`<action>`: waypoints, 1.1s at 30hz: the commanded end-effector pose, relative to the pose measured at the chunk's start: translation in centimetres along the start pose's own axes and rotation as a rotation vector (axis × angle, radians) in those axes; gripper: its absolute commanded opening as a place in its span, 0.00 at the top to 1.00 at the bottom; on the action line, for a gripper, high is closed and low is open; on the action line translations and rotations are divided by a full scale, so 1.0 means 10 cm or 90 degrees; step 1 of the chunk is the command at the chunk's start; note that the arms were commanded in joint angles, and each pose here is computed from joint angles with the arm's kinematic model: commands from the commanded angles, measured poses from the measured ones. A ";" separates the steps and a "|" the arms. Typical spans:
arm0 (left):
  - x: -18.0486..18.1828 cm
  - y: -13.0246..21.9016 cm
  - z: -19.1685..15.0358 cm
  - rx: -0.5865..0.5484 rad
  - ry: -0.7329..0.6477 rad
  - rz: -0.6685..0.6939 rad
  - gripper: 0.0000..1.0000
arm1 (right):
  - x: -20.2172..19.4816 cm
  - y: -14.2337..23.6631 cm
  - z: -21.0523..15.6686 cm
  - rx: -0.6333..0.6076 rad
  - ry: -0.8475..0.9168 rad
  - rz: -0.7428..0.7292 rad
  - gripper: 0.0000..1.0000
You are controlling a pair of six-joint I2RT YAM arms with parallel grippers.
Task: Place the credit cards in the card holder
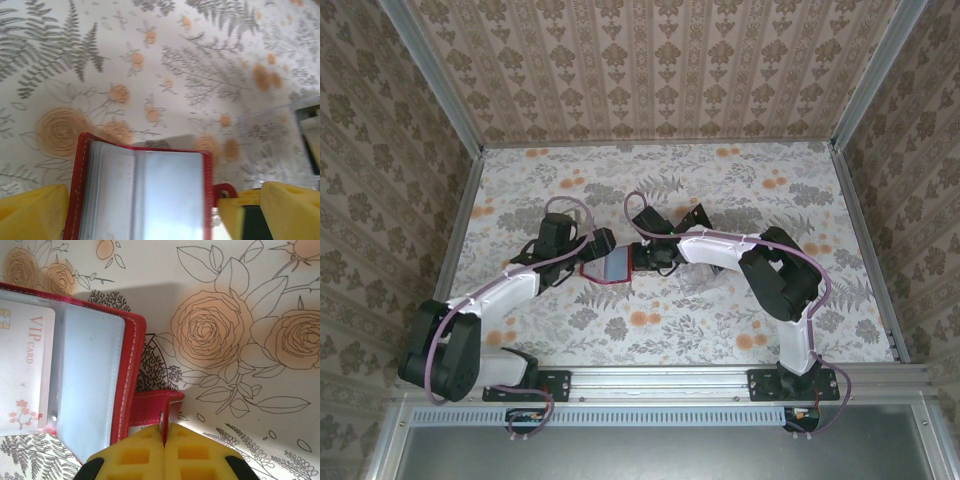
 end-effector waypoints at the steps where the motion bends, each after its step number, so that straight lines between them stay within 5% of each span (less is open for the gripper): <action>1: -0.29 0.03 0.07 -0.011 0.014 -0.066 0.00 | -0.03 -0.08 -0.02 0.013 -0.015 0.004 1.00; 10: -0.54 -0.19 -0.20 0.013 -0.002 -0.078 0.00 | -0.06 0.03 0.05 -0.004 -0.030 0.014 1.00; 12: -0.52 -0.22 -0.25 0.011 -0.002 -0.066 0.00 | -0.08 0.10 0.06 -0.012 -0.034 0.015 0.80; 14: -0.48 -0.25 -0.30 0.011 0.003 -0.053 0.00 | -0.10 0.20 0.08 -0.022 -0.036 0.016 0.72; 33: -0.27 -0.51 -0.67 0.045 0.026 0.009 0.00 | -0.44 1.00 0.05 -0.120 -0.100 0.018 0.72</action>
Point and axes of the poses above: each hand's point on the last joint's axis, 136 mm out from that joint toward the fingers, its own y axis back along the fingers, its own x axis along the line the jaws close on, z = x × y, the point moved 4 cm from there along y, back along the fingers, and after that the axes turned 4 degrees about -y, right-handed, at the moved point
